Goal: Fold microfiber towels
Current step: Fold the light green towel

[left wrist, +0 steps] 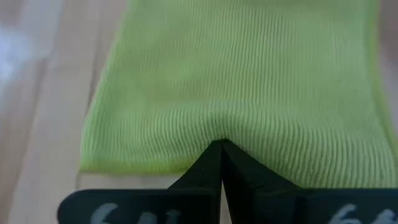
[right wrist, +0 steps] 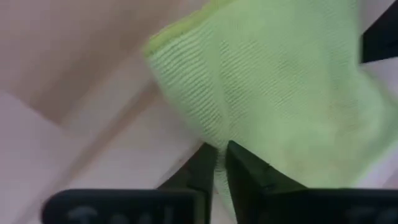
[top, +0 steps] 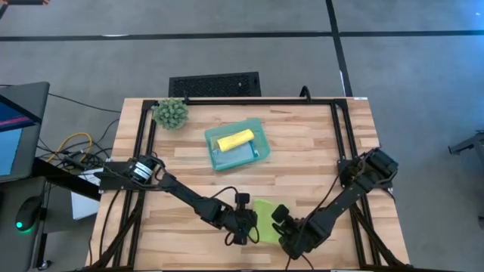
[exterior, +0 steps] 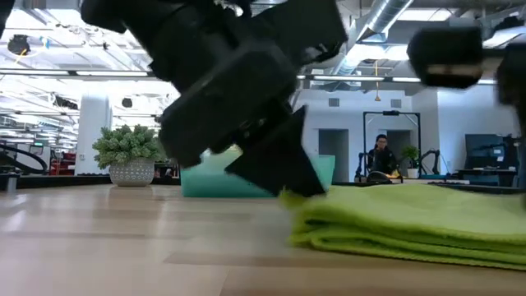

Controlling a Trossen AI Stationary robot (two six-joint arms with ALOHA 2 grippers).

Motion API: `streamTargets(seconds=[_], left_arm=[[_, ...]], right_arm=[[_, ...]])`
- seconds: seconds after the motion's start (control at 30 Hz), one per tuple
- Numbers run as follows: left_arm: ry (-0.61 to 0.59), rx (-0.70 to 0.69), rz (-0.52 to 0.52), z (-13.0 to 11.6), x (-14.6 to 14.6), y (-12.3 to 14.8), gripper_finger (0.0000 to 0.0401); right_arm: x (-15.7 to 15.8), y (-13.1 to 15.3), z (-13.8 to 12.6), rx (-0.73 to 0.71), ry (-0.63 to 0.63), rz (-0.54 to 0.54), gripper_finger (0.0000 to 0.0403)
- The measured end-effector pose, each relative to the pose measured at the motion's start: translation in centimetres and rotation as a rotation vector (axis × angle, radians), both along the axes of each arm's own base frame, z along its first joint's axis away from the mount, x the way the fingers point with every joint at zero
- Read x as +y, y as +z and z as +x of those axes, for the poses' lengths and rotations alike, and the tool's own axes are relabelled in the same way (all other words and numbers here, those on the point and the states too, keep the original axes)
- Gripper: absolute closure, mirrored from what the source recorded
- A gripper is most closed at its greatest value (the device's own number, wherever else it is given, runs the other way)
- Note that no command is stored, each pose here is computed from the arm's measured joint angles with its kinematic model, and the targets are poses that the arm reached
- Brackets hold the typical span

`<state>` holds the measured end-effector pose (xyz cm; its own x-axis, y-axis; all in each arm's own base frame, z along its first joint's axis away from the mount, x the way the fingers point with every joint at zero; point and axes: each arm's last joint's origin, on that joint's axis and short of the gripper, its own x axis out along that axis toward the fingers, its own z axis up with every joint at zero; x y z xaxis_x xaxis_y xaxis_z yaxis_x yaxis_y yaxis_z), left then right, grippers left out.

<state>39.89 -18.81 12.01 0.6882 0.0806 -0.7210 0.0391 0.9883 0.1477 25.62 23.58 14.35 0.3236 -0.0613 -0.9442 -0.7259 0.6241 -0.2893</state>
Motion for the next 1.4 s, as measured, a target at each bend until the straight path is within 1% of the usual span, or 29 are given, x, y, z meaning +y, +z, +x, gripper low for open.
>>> streamTargets(seconds=[0.2, 0.27, 0.4, 0.47, 0.53, 0.73, 0.93, 1.1, 1.23, 1.33, 1.4], left_arm=[[-0.063, -0.016, -0.02, 0.5, -0.2, -0.7, 0.0401], [-0.073, -0.017, -0.029, 0.5, -0.3, -0.8, 0.0401], [-0.1, -0.036, -0.033, 0.8, -0.5, -0.8, 0.0401], [-0.119, -0.048, -0.038, 0.9, -0.6, -0.9, 0.0401], [-0.127, -0.051, -0.044, 1.0, -0.6, -0.8, 0.0401], [-0.129, -0.05, -0.043, 1.0, -0.6, -0.8, 0.0401], [-0.129, -0.05, -0.043, 1.0, -0.6, -0.8, 0.0401], [-0.129, -0.048, -0.041, 0.9, -0.6, -0.9, 0.0401], [-0.131, -0.042, -0.038, 0.8, -0.7, -0.9, 0.0401], [-0.137, -0.001, -0.011, 0.4, -1.2, -0.6, 0.0401], [-0.124, 0.045, 0.028, 0.1, -1.6, -0.1, 0.0401]], right_arm=[[1.9, 3.4, 0.5, -0.013, -0.055, 0.059, 0.0393], [2.2, 4.2, 0.7, 0.001, -0.06, 0.088, 0.0395], [2.3, 5.4, 1.5, 0.039, -0.105, 0.184, 0.0381], [2.0, 5.5, 2.1, 0.067, -0.116, 0.239, 0.038], [1.4, 5.5, 2.7, 0.077, -0.126, 0.263, 0.0383], [-0.1, 5.6, 4.7, 0.025, -0.081, 0.271, 0.0397], [-0.9, 5.8, 6.2, -0.051, 0.004, 0.279, 0.0391], [-1.8, 5.9, 7.2, -0.085, 0.014, 0.287, 0.0392], [-2.4, 6.1, 7.8, -0.092, 0.008, 0.327, 0.0393], [-2.8, 5.9, 8.0, -0.092, 0.013, 0.328, 0.0392], [-3.0, 5.5, 8.1, -0.1, 0.015, 0.331, 0.0392]])
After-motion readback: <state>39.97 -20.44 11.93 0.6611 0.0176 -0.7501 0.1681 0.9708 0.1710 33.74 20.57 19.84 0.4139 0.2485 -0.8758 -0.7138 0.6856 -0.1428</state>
